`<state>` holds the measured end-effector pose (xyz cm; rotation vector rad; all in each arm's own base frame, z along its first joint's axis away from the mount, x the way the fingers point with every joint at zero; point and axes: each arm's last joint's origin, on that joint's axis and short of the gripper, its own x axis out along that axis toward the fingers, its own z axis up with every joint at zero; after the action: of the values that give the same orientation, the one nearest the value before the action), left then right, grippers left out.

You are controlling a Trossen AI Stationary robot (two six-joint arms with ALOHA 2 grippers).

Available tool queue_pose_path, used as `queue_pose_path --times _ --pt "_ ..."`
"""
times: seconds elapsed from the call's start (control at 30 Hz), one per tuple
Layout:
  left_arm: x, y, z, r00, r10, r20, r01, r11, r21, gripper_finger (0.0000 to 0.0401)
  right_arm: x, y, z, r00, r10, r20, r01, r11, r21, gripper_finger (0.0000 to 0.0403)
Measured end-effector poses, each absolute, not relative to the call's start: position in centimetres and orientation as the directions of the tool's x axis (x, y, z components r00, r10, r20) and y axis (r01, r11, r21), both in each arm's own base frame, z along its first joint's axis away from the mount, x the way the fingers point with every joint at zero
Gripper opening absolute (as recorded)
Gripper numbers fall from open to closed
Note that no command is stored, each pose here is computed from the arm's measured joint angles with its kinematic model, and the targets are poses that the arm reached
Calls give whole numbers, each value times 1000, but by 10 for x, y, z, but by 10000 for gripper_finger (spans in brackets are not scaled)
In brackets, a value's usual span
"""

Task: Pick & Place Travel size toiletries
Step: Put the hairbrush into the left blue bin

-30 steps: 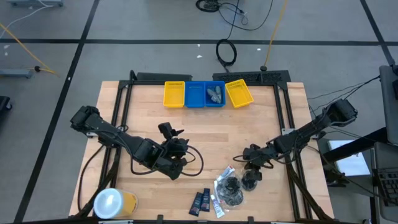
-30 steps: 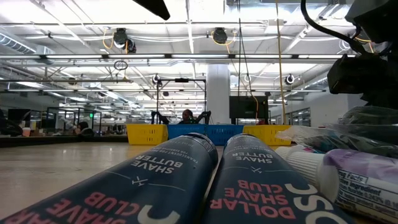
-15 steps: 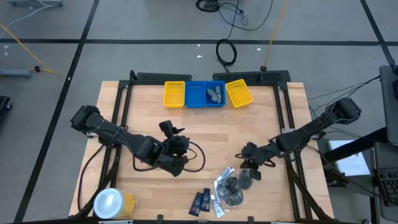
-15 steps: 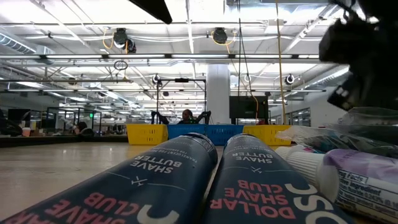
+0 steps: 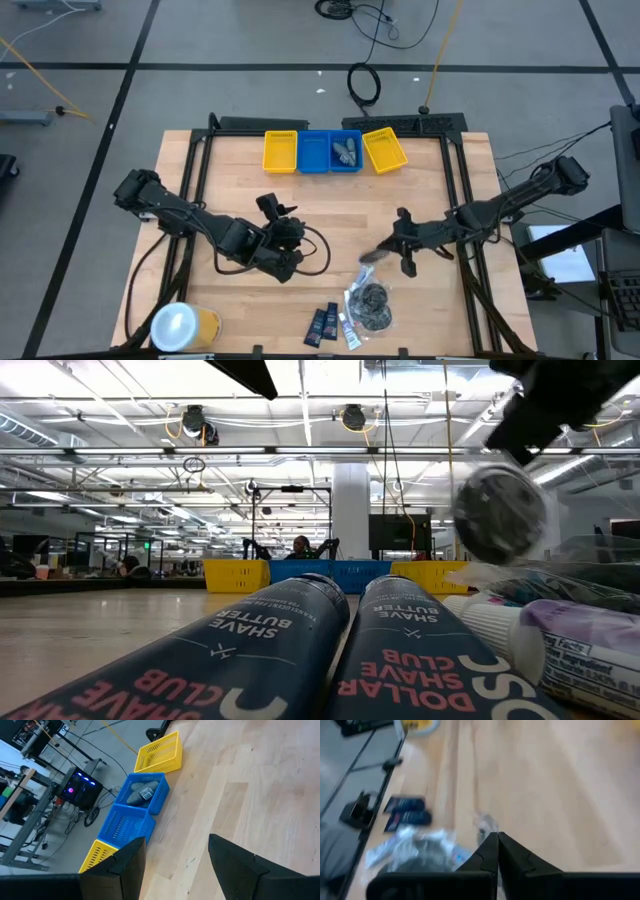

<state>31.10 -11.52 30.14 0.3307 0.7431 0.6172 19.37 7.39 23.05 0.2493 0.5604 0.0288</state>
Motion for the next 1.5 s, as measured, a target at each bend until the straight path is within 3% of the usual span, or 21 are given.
queue_pose_path --times 0.43,0.6,1.13,1.5 --pt "320 -120 307 639 597 -486 -417 799 433 214 209 59 260 963 37 -268 6 987 159 0" --pt "330 -122 312 706 508 -494 -346 855 386 214 212 59 268 982 40 -182 -17 991 130 0" --pt "358 -102 326 853 142 -503 -93 988 121 214 215 60 275 994 44 -100 -37 997 72 0" --pt "364 -86 326 856 130 -500 -100 991 86 214 215 60 285 999 46 1 -46 999 18 0"
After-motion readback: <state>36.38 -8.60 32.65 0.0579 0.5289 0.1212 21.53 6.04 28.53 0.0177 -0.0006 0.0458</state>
